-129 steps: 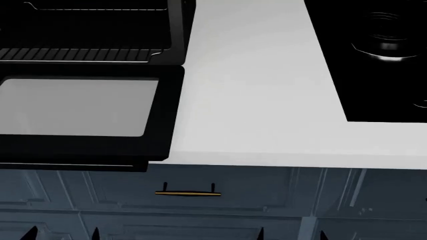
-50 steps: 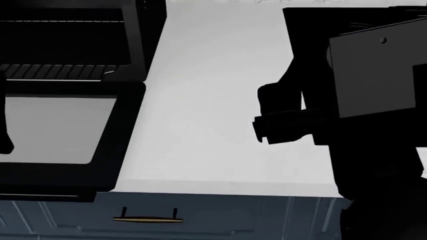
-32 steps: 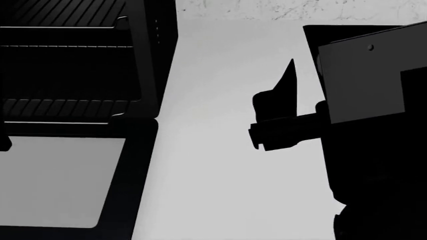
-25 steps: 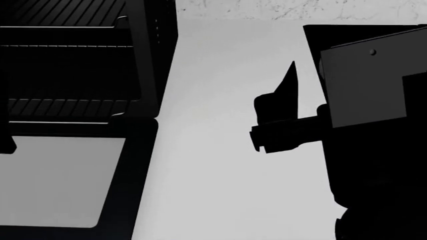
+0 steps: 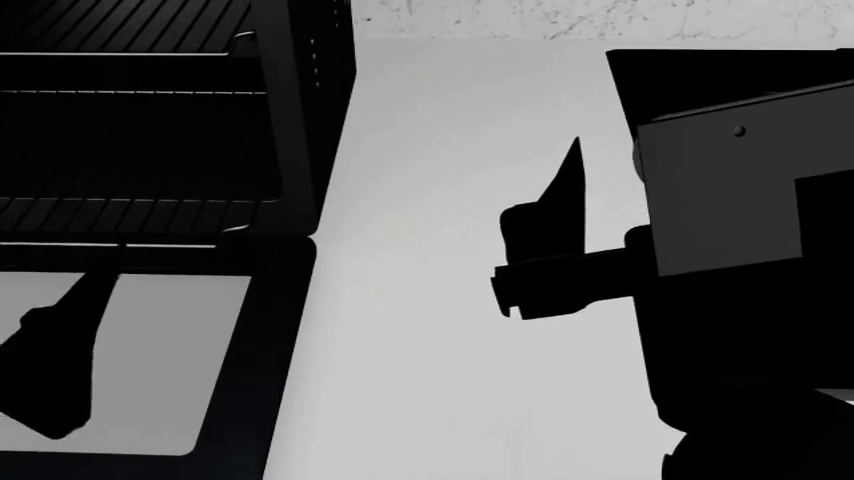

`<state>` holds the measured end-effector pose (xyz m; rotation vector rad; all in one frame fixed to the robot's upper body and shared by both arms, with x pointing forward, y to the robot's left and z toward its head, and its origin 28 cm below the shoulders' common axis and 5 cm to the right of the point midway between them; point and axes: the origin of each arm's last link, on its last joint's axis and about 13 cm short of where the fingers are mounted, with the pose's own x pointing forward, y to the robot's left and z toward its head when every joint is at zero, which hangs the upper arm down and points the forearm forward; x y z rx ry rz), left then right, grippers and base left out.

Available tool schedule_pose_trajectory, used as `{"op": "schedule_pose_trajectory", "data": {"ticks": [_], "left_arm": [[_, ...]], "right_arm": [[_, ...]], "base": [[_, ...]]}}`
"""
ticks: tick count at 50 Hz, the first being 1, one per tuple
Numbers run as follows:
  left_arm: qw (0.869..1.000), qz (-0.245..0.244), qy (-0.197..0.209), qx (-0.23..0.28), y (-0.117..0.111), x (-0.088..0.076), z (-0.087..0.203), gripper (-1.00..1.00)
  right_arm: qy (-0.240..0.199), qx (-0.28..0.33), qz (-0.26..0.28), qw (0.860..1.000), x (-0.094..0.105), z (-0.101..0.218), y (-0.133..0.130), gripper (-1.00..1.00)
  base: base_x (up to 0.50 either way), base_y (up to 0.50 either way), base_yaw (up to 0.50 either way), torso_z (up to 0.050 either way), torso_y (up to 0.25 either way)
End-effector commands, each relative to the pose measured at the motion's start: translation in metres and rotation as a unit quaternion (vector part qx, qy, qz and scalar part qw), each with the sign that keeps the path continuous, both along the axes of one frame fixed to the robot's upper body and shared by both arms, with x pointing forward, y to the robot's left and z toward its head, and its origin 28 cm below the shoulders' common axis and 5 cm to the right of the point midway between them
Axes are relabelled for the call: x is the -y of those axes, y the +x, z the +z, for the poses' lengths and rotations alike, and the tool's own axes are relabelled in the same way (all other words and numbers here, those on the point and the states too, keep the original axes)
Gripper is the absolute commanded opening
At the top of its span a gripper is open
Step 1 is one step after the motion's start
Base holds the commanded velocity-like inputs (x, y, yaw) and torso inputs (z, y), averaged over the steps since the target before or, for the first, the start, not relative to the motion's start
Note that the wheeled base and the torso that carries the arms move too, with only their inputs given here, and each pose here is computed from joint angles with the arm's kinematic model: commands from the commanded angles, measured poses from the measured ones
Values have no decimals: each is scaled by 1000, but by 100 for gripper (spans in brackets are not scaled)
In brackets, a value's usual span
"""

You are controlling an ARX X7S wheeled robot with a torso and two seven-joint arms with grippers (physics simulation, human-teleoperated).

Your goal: Fully slide the toaster oven bottom rack0 out.

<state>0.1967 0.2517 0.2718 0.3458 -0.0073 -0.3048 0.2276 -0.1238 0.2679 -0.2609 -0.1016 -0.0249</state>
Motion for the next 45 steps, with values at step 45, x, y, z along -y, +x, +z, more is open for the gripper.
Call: {"op": "schedule_pose_trajectory", "data": {"ticks": [45], "left_arm": [[956, -54, 288, -25, 66, -30, -24, 100]], "right_arm": [[9, -3, -1, 1000, -1, -4, -4, 100]], "base": [[0, 0, 0, 0, 0]]}}
